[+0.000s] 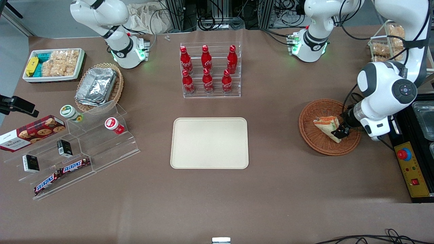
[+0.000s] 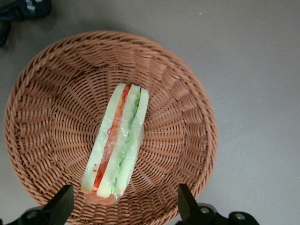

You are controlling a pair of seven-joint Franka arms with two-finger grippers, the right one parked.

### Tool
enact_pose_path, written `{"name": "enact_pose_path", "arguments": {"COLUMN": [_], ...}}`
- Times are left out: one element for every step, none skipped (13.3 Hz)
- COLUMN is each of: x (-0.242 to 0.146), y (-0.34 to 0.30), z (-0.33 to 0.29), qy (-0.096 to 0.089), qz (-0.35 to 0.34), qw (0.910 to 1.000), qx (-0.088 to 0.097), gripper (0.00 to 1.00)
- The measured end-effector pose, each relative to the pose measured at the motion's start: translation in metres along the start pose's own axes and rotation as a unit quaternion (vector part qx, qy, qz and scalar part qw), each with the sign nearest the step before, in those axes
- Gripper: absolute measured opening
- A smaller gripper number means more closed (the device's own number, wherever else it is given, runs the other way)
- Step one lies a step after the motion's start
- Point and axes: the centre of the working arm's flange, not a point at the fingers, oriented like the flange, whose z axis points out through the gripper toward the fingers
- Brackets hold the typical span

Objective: Place sandwich from basket to tray
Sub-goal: 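Lower the left gripper and close it on the sandwich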

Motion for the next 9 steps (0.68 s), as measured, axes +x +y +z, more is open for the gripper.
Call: {"name": "enact_pose_path", "arguments": {"x": [-0.001, -0.001, -0.002, -0.004, -0.005, -0.007, -0.008, -0.01, -0.012], "y": [0.0, -0.001, -0.002, -0.004, -0.006, -0.009, -0.012, -0.015, -0.018], "z": [0.005, 0.012, 0.017, 0.023, 0.028, 0.032, 0.037, 0.043, 0.049], "qy": [-0.001, -0.002, -0.004, -0.005, -0.007, -0.007, -0.006, -0.003, -0.001], "qz": [-0.003, -0.004, -0.005, -0.005, -0.006, -0.006, -0.006, -0.006, -0.006], "qw": [1.0, 1.0, 1.0, 1.0, 0.9999, 0.9999, 0.9999, 1.0, 1.0], "qx": [0.001, 0.002, 0.004, 0.006, 0.009, 0.008, 0.006, 0.002, -0.002], "gripper": [1.0, 1.0, 1.0, 1.0, 1.0, 1.0, 1.0, 1.0, 1.0]}}
